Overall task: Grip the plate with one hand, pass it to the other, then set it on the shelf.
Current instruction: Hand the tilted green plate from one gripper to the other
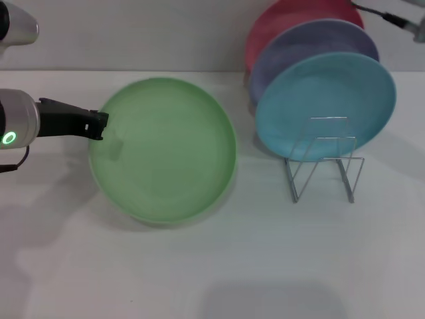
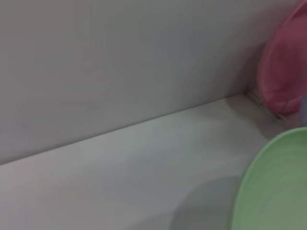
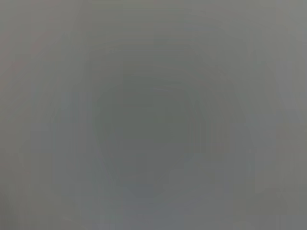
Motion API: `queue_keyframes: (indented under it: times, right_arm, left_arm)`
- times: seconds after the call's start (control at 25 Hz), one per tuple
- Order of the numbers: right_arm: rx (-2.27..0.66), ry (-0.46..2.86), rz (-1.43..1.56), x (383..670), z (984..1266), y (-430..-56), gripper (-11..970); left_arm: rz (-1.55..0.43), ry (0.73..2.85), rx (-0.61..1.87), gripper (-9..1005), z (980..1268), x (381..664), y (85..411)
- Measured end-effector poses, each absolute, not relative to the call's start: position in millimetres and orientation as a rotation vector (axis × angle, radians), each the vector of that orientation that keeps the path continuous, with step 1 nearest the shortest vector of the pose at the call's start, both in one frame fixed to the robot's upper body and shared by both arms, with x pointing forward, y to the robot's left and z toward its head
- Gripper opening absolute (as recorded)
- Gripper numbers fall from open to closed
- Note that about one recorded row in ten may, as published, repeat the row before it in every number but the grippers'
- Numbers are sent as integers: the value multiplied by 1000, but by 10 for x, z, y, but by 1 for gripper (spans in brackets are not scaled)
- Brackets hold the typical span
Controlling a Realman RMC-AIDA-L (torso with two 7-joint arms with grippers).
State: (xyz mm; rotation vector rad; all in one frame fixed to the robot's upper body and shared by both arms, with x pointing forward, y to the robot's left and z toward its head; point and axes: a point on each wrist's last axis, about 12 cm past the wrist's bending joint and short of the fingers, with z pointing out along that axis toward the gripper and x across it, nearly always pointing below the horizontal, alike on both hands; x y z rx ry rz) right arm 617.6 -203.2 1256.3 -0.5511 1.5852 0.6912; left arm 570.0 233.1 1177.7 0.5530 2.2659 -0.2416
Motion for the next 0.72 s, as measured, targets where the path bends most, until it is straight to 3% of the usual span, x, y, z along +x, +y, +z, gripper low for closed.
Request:
queue_keyframes:
  times: [0.2, 0.44, 0.72]
  right_arm:
    - [-661, 1732, 603, 6126, 12883, -1796, 819]
    - [-645, 1746, 622, 6007, 13217, -1909, 820]
    - [-626, 1783, 626, 5972, 13256, -2011, 820]
  left_arm:
    - [-248, 2242, 562, 37, 11802, 5708, 2285]
    - [-263, 2189, 564, 37, 11835, 5714, 2216]
    - [-266, 2167, 593, 38, 11830, 5708, 2139]
